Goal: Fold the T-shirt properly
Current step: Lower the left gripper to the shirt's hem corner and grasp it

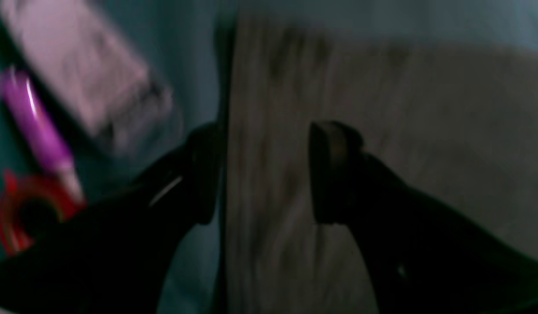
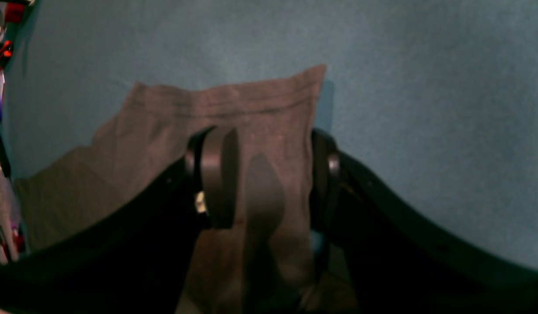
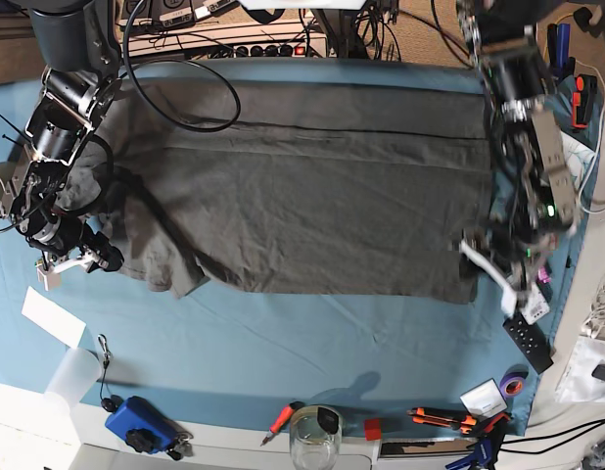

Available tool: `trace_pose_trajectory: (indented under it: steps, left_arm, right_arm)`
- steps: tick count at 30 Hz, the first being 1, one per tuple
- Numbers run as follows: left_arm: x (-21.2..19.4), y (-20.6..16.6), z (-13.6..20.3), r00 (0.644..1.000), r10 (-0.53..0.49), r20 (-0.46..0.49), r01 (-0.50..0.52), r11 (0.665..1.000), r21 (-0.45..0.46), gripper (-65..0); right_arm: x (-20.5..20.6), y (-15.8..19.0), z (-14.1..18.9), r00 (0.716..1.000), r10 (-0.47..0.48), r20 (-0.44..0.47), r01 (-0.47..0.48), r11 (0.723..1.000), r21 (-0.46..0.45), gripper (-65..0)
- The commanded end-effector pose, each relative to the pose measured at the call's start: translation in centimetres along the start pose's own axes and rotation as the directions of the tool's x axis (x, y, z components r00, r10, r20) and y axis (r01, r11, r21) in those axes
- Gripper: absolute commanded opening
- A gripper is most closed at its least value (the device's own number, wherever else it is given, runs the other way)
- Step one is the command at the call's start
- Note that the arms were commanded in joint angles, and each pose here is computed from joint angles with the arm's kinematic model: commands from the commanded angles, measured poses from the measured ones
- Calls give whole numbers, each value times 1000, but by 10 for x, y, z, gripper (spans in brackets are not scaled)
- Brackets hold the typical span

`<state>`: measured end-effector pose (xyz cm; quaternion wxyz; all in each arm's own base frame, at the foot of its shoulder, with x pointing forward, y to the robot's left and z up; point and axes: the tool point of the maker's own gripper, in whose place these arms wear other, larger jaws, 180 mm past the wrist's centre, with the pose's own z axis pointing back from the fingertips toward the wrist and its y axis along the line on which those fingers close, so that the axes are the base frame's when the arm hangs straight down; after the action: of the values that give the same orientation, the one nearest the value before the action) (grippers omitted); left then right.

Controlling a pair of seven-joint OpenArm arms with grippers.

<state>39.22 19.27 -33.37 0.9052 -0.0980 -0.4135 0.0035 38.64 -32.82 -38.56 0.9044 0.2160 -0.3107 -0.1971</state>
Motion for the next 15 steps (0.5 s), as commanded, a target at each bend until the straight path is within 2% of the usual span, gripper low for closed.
trace_pose_trajectory:
  steps: [1, 4, 9, 12, 15]
  left_arm:
    - [26, 1, 2, 998, -9, 58, 9, 1000, -1, -326]
    - [39, 1, -10, 999, 15, 52, -15, 1000, -16, -328]
    - [31, 3, -40, 996, 73, -42, -74, 996, -43, -328]
    - [31, 11, -48, 996, 58, -75, -58, 998, -6, -328]
    - [37, 16, -49, 998, 39, -47, -38, 999, 20, -328]
  right_arm:
    - [11, -1, 7, 1000, 17, 5, -17, 1000, -17, -395]
    - [11, -1, 7, 1000, 18, 5, -18, 1000, -17, -395]
    - [11, -1, 7, 1000, 18, 5, -18, 1000, -17, -395]
    - [11, -1, 7, 1000, 18, 4, -18, 1000, -17, -395]
    - [11, -1, 7, 1000, 18, 4, -18, 1000, -17, -395]
